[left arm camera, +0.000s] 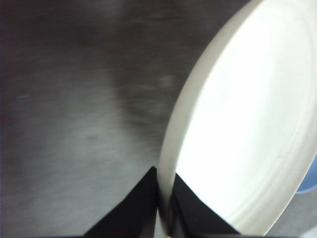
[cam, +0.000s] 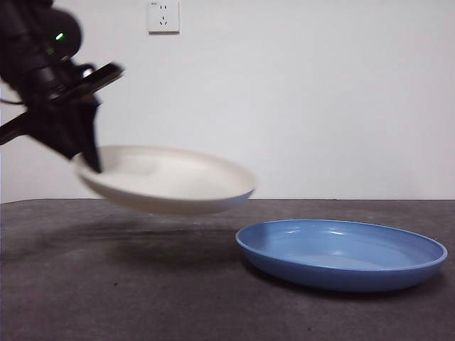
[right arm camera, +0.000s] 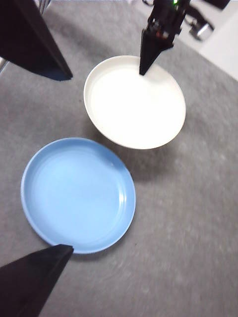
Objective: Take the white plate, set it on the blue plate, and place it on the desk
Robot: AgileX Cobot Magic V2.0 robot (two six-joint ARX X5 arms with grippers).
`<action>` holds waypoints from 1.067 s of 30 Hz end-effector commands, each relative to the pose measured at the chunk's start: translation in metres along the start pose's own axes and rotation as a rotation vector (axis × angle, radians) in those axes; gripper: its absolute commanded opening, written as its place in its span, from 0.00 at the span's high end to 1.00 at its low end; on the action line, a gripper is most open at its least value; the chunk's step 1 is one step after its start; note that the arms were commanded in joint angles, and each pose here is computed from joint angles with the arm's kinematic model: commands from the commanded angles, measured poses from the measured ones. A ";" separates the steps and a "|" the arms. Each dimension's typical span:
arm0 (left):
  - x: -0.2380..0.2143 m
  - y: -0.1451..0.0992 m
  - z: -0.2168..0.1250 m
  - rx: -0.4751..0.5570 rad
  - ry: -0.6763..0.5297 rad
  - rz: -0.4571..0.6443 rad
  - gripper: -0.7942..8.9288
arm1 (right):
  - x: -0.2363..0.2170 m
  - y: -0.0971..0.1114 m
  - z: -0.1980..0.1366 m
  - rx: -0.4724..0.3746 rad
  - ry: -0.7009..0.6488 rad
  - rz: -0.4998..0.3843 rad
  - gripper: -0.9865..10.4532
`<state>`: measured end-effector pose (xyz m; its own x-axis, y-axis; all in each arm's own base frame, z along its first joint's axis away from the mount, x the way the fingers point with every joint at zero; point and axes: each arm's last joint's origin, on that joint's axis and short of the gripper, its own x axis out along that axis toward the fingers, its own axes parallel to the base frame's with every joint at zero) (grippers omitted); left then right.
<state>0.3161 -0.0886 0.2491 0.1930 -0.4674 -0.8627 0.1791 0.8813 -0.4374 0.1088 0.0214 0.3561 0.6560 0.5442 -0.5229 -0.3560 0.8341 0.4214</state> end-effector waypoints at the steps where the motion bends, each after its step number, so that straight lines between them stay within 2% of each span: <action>1: 0.011 -0.022 0.001 0.000 0.008 -0.031 0.91 | -0.011 0.005 -0.003 -0.021 -0.019 -0.013 0.29; 8: 0.040 -0.077 -0.009 0.083 0.013 -0.104 0.91 | -0.030 0.013 -0.023 -0.043 -0.011 -0.036 0.29; 17: 0.068 -0.120 -0.010 0.123 0.029 -0.160 0.91 | -0.045 0.020 -0.039 -0.063 -0.027 -0.022 0.29; 24: 0.086 -0.136 0.006 0.126 0.082 -0.147 0.91 | -0.048 0.021 -0.045 -0.058 -0.008 -0.016 0.29; 29: 0.107 -0.137 0.011 0.116 0.138 -0.126 0.91 | -0.048 0.022 -0.046 -0.059 -0.005 -0.012 0.29; 32: 0.121 -0.135 0.012 0.099 0.195 -0.154 0.91 | -0.048 0.022 -0.046 -0.060 -0.004 -0.011 0.29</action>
<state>0.3241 -0.2571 0.2074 -0.0199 -0.5463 -0.8374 0.2784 0.8014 -0.5294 0.0406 0.0174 0.3514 0.6517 0.5339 -0.5387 -0.3715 0.8440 0.3870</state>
